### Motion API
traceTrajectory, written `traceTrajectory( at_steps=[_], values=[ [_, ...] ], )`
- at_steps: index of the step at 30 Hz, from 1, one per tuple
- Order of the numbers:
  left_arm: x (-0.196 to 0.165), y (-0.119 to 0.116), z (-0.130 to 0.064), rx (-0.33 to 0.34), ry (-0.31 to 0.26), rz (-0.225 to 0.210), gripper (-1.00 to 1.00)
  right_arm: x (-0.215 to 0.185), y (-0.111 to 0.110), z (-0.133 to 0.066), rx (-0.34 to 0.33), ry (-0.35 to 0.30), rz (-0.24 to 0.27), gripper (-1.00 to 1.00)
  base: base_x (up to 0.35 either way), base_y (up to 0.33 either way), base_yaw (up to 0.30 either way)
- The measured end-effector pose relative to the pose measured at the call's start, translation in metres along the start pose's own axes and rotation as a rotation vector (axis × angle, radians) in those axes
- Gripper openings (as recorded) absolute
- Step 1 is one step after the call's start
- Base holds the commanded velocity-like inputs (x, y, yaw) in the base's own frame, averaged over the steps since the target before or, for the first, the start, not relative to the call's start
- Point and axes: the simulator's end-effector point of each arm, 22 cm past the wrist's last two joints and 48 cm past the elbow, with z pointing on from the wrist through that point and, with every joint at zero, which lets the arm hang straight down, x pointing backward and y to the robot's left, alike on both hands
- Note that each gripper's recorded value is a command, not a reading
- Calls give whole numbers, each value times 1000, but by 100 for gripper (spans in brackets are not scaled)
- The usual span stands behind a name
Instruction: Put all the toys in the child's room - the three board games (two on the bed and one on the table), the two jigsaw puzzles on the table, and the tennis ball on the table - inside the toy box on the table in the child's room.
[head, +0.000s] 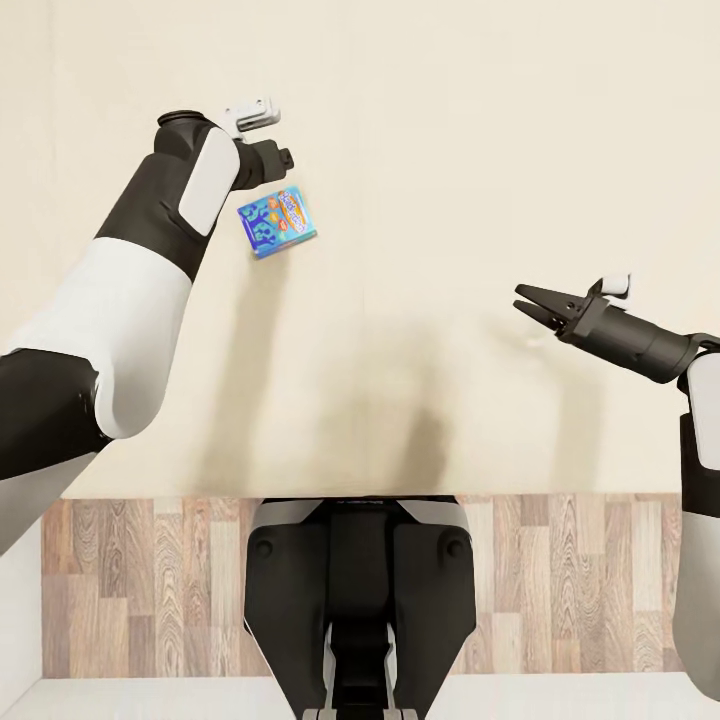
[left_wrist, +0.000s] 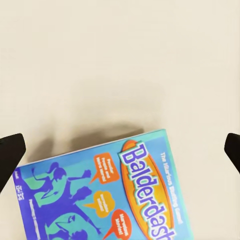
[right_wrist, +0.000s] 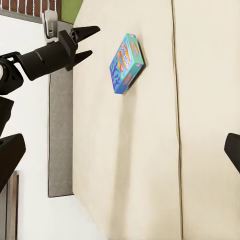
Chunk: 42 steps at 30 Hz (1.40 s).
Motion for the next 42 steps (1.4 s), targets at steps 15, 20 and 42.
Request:
traceTrajectory(
  at_steps=[15,20,42],
  values=[
    [-5,1,-1,-1,-14,-3,100,0,0,0,0,1,0,100,0,0,0],
    [-10,1,-4,-7,-26,-3,100,0,0,0,0,1,0,100,0,0,0],
    [-12,1,-5,-13,-32,-3,100,0,0,0,0,0,0,100,0,0,0]
  ],
)
